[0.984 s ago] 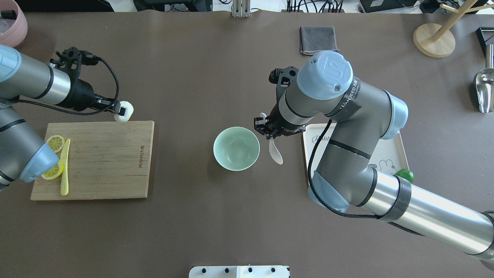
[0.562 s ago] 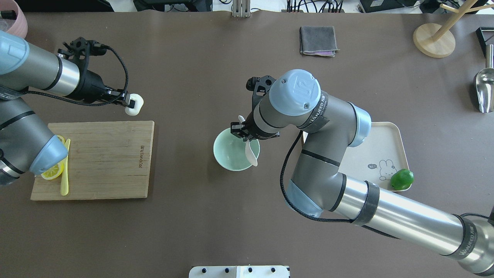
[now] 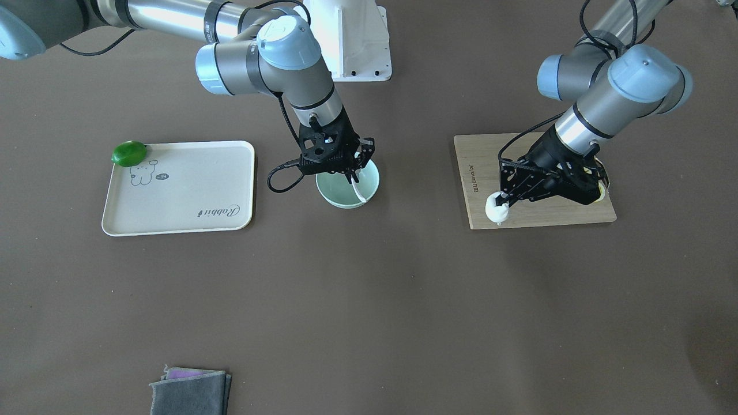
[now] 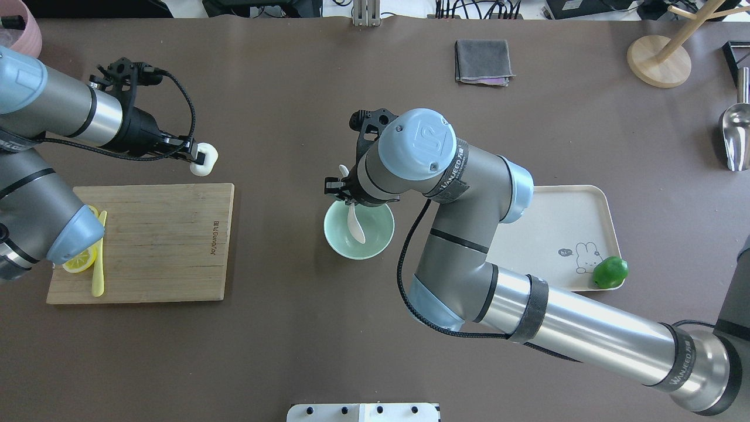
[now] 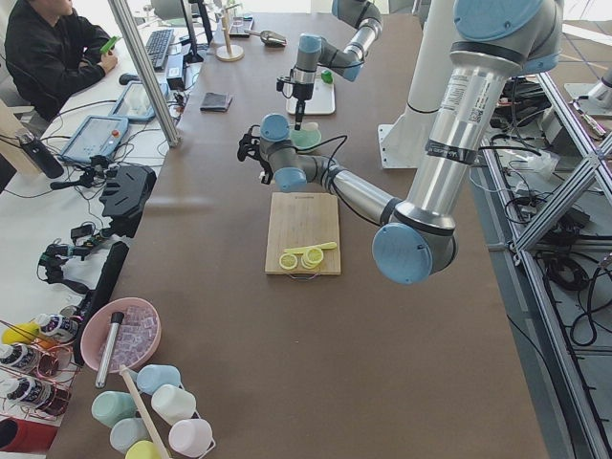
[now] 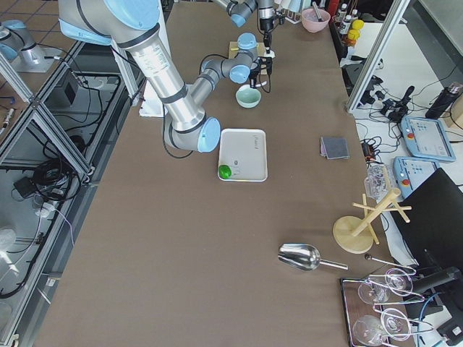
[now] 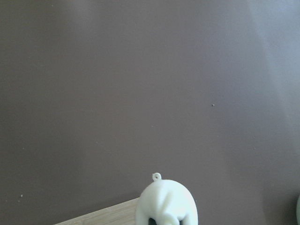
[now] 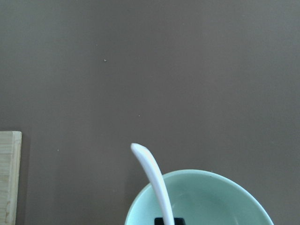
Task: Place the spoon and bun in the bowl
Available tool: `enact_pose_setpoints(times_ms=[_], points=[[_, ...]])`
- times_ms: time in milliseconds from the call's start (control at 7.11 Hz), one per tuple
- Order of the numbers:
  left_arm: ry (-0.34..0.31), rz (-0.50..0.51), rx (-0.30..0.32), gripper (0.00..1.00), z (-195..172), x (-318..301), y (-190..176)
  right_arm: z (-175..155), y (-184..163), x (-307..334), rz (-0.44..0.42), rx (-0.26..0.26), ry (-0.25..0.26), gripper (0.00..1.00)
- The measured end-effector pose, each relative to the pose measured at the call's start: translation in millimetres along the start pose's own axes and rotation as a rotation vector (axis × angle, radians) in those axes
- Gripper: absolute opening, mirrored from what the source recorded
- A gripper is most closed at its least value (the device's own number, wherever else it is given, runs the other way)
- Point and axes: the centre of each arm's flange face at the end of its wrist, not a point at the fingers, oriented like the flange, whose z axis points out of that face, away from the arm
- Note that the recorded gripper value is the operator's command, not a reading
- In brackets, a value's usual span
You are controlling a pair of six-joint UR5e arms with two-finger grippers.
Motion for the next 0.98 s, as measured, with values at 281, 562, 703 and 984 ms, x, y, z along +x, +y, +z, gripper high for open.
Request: enact_pose_setpoints(times_ms=[281,562,703,984], points=[[0.000,0.000,0.000,0.00,6,2,-6,9,-6,2,-0.003,0.030,0.025,0.00],[-0.001,-0.001,-0.002,0.00,10,2,-8,21,-9,8,-0.002,0.049,0.037,0.99],[0.000,-0.001,-0.002,0.00,11,2,-8,25,-10,9,0.001,0.051,0.035,1.00],[0.006,-0.001,-0.002,0.00,11,7,-9,21,-12,8,0.008,0.049,0.022,1.00]])
